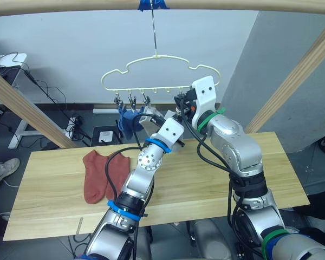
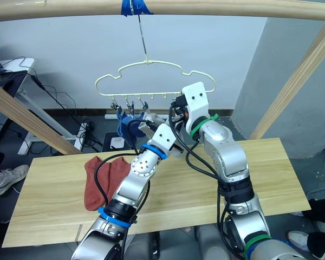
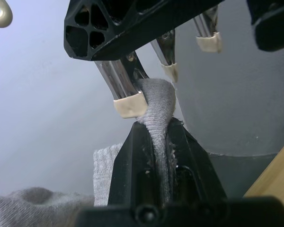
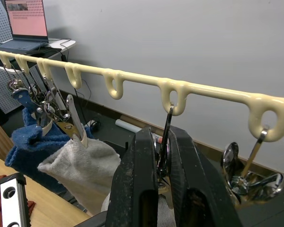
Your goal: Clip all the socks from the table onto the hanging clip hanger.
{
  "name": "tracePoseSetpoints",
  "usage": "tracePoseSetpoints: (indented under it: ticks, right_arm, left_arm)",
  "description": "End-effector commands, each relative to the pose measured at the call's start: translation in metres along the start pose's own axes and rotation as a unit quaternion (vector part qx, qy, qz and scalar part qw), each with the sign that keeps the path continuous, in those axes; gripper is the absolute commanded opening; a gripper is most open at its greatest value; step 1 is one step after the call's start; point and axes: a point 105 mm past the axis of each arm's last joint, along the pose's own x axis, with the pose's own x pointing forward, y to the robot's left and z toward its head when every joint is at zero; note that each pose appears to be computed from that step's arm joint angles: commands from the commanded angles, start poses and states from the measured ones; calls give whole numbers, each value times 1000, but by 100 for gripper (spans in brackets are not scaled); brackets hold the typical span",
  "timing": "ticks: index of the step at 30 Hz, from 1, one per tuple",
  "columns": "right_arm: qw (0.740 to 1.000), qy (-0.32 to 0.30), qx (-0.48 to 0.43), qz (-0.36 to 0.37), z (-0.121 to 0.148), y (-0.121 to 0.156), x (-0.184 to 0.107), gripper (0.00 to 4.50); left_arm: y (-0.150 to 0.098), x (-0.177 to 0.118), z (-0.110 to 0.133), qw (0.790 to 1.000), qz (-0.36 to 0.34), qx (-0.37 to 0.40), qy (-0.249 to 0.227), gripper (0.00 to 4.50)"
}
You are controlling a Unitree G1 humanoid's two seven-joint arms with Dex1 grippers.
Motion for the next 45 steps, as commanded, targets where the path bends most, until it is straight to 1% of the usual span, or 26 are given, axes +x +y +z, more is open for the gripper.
tracePoseSetpoints:
  ticks: [1, 6, 8, 10, 16, 21, 26, 30, 33, 34, 39, 45]
  right_arm:
    - [1000, -29, 3, 6, 12, 5, -5, 106]
    - [999, -28, 16, 12, 12, 6, -6, 289]
    - [999, -28, 18, 17, 13, 7, -8, 292]
    - [999, -26, 18, 23, 13, 9, -10, 292]
    - [999, -15, 3, 44, 11, 12, -23, 292]
    - [999, -7, -14, 52, 12, 9, -37, 292]
    - [998, -10, -26, 51, 13, 8, -55, 292]
    - [999, -34, -23, 5, 19, -1, -62, 292]
    - [999, -37, -13, -24, 18, -7, -61, 235]
    - [999, -34, -14, -29, 16, -9, -59, 204]
    - [998, -17, -12, -60, 9, -19, -51, 204]
    - [997, -6, -12, -77, 3, -27, -40, 204]
  left_arm:
    - [4, 2, 21, 999, 13, -5, -43, 0]
    - [4, 3, 16, 999, 12, -17, -32, 0]
    - [2, 3, 13, 999, 8, -33, -23, 68]
    - [1, 2, 11, 999, 3, -45, -20, 121]
    - [-3, -4, 12, 998, -24, -59, -11, 301]
    - [0, -13, 16, 996, -58, -69, -15, 301]
    - [4, -27, 20, 991, -109, -80, -18, 301]
    - [13, -37, 25, 987, -133, -87, -24, 301]
    - [21, -39, 29, 986, -138, -90, -27, 304]
    - [22, -39, 30, 986, -139, -89, -28, 304]
    - [26, -38, 31, 986, -141, -84, -27, 304]
    - [24, -40, 30, 986, -145, -80, -24, 304]
